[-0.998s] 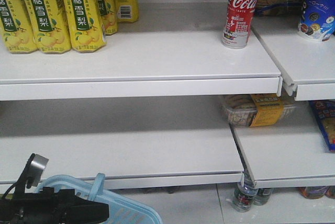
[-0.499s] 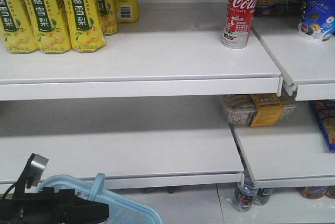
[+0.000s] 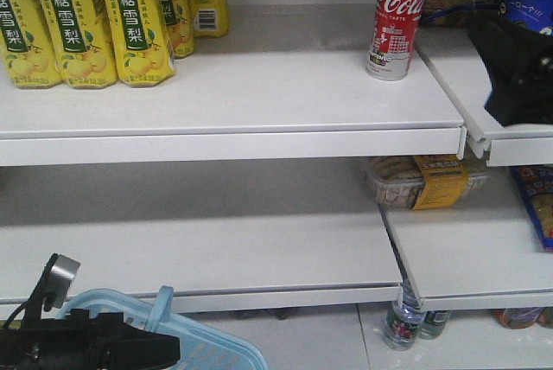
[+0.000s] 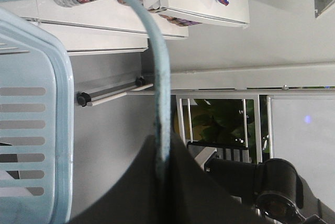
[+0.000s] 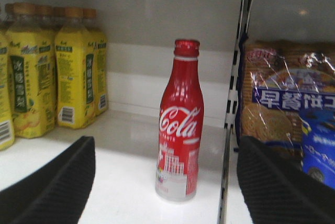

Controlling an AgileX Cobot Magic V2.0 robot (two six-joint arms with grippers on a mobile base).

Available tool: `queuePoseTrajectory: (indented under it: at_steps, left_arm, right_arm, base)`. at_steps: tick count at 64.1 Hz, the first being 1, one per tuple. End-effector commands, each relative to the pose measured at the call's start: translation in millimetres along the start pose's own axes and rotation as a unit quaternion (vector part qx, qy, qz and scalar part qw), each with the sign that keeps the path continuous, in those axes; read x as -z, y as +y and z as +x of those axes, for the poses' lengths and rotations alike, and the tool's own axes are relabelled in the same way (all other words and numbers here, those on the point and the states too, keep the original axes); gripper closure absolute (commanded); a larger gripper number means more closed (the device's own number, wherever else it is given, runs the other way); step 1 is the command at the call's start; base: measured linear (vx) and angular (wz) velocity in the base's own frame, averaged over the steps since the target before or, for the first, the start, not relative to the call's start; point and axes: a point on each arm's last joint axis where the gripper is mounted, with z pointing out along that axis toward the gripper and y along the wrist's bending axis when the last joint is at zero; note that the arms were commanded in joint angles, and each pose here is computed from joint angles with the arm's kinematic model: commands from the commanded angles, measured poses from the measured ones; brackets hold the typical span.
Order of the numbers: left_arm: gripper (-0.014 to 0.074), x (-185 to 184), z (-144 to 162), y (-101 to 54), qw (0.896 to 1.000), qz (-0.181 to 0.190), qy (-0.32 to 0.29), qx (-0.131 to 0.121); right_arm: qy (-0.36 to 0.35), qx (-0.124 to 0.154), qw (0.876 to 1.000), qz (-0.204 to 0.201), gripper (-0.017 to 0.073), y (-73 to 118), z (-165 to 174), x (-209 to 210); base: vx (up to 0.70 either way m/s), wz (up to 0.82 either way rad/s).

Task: Place coke in basket with both arms
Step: 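Reach the right gripper to the red Coca-Cola bottle and grasp it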

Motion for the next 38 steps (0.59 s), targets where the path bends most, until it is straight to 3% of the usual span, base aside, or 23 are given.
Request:
queuePoseTrajectory:
  at_steps: [1, 38]
  left_arm:
    - [0.0600, 2.3, -5.3, -15.9, 0.998, 0.058, -0.022, 0.002]
    - [0.0600, 2.3, -5.3, -15.9, 0.998, 0.058, -0.022, 0.002]
  right_arm:
    - [-0.063, 0.004, 0.998, 0.011, 0.0013, -2.3, -23.1, -16.2]
    - [-0.077, -0.007, 0.997, 0.030, 0.0013, -6.0, -16.6, -100.2]
  base:
    - [0.00, 0.00]
    - [0.00, 0.00]
